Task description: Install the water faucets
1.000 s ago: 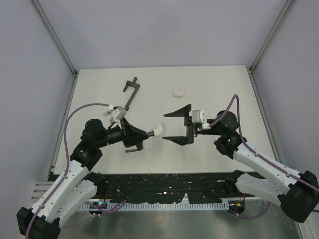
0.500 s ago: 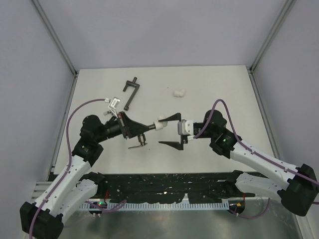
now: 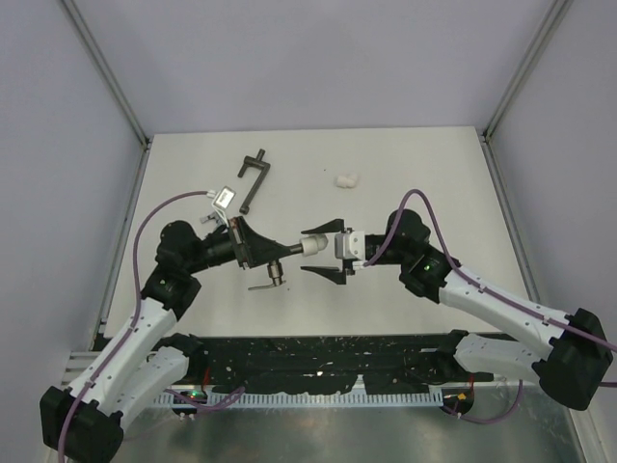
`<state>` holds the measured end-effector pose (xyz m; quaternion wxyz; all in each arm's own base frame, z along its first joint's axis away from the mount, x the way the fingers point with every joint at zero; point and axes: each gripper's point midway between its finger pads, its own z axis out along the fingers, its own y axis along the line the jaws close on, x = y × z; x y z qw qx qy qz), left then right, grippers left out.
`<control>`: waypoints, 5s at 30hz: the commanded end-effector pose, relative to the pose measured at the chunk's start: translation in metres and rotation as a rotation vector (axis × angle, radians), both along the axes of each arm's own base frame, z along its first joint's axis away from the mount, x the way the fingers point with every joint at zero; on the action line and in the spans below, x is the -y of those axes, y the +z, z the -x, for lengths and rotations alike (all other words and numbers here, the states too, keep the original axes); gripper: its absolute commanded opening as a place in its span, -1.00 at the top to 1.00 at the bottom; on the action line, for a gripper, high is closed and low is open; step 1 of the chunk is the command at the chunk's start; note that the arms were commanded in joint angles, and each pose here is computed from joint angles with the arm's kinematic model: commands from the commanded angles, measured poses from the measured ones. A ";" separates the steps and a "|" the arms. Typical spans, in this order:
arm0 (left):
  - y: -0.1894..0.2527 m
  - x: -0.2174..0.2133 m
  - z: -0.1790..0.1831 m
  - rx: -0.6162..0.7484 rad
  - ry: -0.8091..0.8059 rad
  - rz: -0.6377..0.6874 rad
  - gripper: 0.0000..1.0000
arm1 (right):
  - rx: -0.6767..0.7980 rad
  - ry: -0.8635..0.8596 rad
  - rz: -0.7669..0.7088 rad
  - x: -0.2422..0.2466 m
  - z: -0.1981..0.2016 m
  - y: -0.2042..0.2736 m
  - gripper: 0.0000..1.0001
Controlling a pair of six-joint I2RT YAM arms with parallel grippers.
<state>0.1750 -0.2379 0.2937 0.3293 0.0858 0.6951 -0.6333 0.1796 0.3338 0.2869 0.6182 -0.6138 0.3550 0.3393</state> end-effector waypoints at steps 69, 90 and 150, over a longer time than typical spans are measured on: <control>0.060 -0.023 -0.004 0.634 0.094 -0.099 -0.38 | -0.556 0.097 -0.181 -0.015 0.025 0.059 0.90; 0.020 -0.048 -0.005 0.335 0.322 0.036 -0.71 | -0.536 0.020 -0.280 -0.006 0.012 0.074 0.90; 0.006 -0.059 -0.001 0.504 0.292 -0.273 1.00 | -0.374 -0.237 -0.336 0.034 -0.046 0.056 -0.91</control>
